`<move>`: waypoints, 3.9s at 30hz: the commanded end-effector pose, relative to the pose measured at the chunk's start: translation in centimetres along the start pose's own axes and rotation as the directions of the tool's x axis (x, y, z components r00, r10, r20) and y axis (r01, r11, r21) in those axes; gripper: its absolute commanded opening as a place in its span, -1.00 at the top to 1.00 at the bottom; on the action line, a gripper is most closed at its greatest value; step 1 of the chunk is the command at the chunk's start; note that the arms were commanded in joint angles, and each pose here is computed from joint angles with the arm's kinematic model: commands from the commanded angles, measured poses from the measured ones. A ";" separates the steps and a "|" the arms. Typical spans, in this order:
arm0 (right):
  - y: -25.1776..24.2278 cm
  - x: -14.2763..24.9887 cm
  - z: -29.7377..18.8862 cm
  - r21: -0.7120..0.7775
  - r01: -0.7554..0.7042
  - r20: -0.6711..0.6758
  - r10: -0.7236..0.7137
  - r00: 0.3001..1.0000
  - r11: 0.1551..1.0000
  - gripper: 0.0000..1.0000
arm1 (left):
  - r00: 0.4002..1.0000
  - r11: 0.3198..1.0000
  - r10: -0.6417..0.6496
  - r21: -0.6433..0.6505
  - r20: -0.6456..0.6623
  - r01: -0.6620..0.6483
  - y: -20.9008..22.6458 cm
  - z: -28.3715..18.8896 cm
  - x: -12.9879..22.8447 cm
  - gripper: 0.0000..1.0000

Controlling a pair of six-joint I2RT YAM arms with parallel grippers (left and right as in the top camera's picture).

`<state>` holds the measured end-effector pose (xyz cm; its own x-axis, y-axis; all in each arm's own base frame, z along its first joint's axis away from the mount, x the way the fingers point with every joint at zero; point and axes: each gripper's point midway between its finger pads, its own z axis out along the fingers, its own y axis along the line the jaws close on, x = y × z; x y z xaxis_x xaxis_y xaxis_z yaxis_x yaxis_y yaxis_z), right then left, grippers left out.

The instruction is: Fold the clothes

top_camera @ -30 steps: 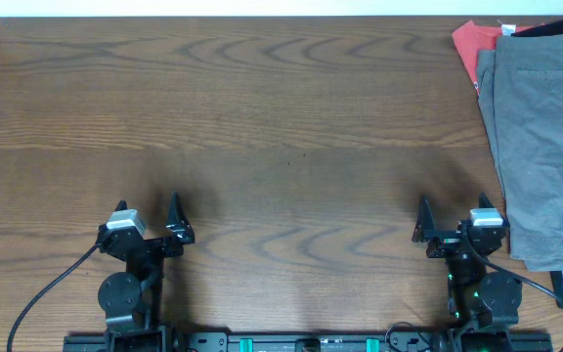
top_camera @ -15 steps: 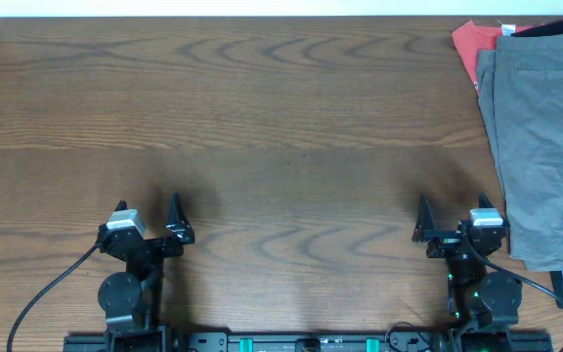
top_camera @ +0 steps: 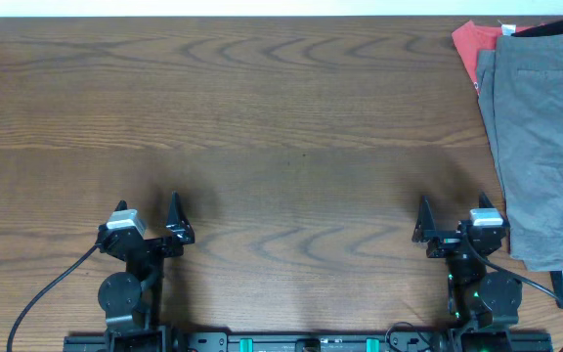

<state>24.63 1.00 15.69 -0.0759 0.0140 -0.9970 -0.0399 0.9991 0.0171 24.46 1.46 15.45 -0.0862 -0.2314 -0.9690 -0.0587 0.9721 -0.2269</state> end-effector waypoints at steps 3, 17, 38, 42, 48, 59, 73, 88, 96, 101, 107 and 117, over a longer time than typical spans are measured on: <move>-0.1 0.1 0.0 0.002 0.010 -0.002 -0.010 1.000 1.000 -0.97 | 0.999 1.000 0.009 0.005 -0.048 -0.009 0.1 0.1 1.5 -0.96; 4.4 -0.8 -0.6 -0.259 -0.159 -0.010 0.162 0.987 0.953 -0.99 | 0.999 1.000 0.009 0.005 -0.048 -0.009 0.1 0.1 1.5 -0.95; 11.3 -12.6 -7.9 -0.752 -0.507 -0.164 0.626 0.763 0.421 -0.98 | 0.999 1.000 0.009 0.005 -0.048 -0.009 0.1 0.1 1.5 -0.95; 10.6 -16.4 -7.7 -0.733 -0.374 0.001 0.551 0.834 0.568 -0.99 | 0.999 1.000 0.009 0.005 -0.048 -0.009 0.1 0.1 1.5 -0.95; 7.9 -19.2 -2.0 -0.468 -0.227 0.023 0.268 0.963 0.854 -0.99 | 0.999 1.000 0.009 0.005 -0.048 -0.009 0.1 0.1 1.5 -0.95; -3.4 -20.5 9.8 0.211 0.058 -0.478 0.051 0.877 0.976 -0.99 | 0.999 1.000 0.009 0.005 -0.048 -0.009 0.1 0.1 1.5 -0.95; -10.1 -13.6 20.0 0.239 0.415 -0.755 -0.101 0.648 0.878 -0.98 | 0.999 1.000 0.009 0.005 -0.048 -0.009 0.1 0.1 1.5 -0.96; -18.3 3.2 27.5 0.211 0.486 -0.881 -0.051 0.471 0.848 -0.88 | 0.999 1.000 0.009 0.005 -0.048 -0.009 0.1 0.1 1.5 -0.95; -18.0 7.8 28.8 0.172 0.423 -0.891 -0.042 0.452 0.890 -0.82 | 0.999 1.000 0.009 0.005 -0.048 -0.009 0.1 0.1 1.5 -0.95; -18.1 10.1 28.7 0.157 0.417 -0.908 -0.035 0.418 0.895 -0.80 | 0.999 1.000 0.009 0.005 -0.048 -0.009 0.1 0.1 1.5 -0.96; -18.3 10.8 28.5 0.156 0.422 -0.914 -0.031 0.405 0.893 -0.50 | 0.999 1.000 0.009 0.005 -0.048 -0.009 0.1 0.1 1.5 -0.96; -19.9 10.9 27.8 0.183 0.419 -0.916 -0.001 0.402 0.889 0.13 | 0.999 1.000 0.009 0.005 -0.048 -0.009 0.1 0.1 1.5 -0.95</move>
<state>52.59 -15.81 2.41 -0.9423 -0.0635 -0.3287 0.0827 0.9073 -0.4123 24.45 1.47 15.46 -0.0868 -0.2315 -0.9690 -0.0592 0.9721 -0.2270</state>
